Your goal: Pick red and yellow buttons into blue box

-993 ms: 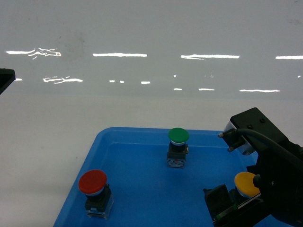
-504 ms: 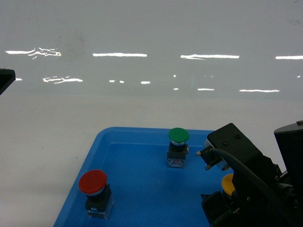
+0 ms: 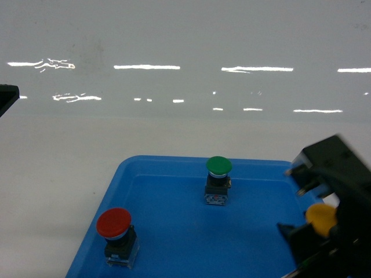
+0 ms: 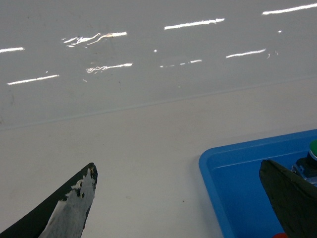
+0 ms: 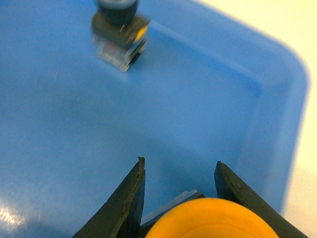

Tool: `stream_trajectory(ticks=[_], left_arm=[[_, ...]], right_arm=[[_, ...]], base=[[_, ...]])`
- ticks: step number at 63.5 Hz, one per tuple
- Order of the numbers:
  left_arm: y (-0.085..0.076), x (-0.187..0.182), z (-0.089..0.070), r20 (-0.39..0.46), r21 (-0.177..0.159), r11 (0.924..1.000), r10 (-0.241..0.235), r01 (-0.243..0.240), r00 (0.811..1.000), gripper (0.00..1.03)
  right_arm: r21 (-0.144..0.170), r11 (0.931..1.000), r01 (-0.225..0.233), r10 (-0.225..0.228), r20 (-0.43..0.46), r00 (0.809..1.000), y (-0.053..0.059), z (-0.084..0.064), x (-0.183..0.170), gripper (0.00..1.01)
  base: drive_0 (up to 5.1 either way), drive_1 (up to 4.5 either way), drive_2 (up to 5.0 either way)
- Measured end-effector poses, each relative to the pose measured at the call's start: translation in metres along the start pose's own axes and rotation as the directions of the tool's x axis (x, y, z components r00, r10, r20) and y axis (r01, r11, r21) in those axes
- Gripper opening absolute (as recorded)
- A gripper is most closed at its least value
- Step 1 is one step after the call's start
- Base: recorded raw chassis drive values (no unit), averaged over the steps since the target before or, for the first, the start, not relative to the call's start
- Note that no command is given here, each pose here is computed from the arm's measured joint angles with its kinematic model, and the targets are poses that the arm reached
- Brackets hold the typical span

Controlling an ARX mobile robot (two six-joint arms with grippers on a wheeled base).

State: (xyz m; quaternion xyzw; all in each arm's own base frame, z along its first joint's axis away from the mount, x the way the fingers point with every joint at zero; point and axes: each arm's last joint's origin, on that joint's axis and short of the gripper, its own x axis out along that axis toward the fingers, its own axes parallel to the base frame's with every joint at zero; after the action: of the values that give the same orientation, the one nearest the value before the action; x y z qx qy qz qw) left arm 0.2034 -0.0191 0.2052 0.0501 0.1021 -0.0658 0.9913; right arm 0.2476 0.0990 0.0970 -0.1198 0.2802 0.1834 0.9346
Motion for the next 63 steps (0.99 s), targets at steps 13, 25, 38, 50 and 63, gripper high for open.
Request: stream_trajectory(ticks=[13, 25, 38, 50, 63], left_arm=[[0.0, 0.0, 0.0, 0.0, 0.0, 1.0, 0.0, 0.0, 1.0, 0.98], [0.0, 0.0, 0.0, 0.0, 0.0, 1.0, 0.0, 0.0, 1.0, 0.98], [0.0, 0.0, 0.0, 0.0, 0.0, 1.0, 0.0, 0.0, 1.0, 0.98], [0.0, 0.0, 0.0, 0.0, 0.0, 1.0, 0.001, -0.001, 1.0, 0.98], [0.0, 0.0, 0.0, 0.001, 0.0, 1.0, 0.0, 0.0, 1.0, 0.98]], right_arm=[[0.062, 0.9926, 0.105, -0.115, 0.199, 0.973, -0.029, 0.029, -0.041, 0.39], [0.137, 0.9657, 0.221, -0.252, 0.283, 0.926, -0.052, 0.029, -0.084, 0.39], [0.207, 0.9216, 0.329, -0.383, 0.348, 0.856, -0.057, 0.012, -0.127, 0.39], [0.273, 0.8826, 0.383, -0.46, 0.331, 0.824, -0.05, -0.016, -0.157, 0.39], [0.356, 0.8443, 0.4, -0.527, 0.413, 0.743, -0.041, -0.03, -0.188, 0.39]], base=[[0.0, 0.0, 0.0], [0.0, 0.0, 0.0], [0.0, 0.0, 0.0], [0.0, 0.0, 0.0], [0.0, 0.0, 0.0]])
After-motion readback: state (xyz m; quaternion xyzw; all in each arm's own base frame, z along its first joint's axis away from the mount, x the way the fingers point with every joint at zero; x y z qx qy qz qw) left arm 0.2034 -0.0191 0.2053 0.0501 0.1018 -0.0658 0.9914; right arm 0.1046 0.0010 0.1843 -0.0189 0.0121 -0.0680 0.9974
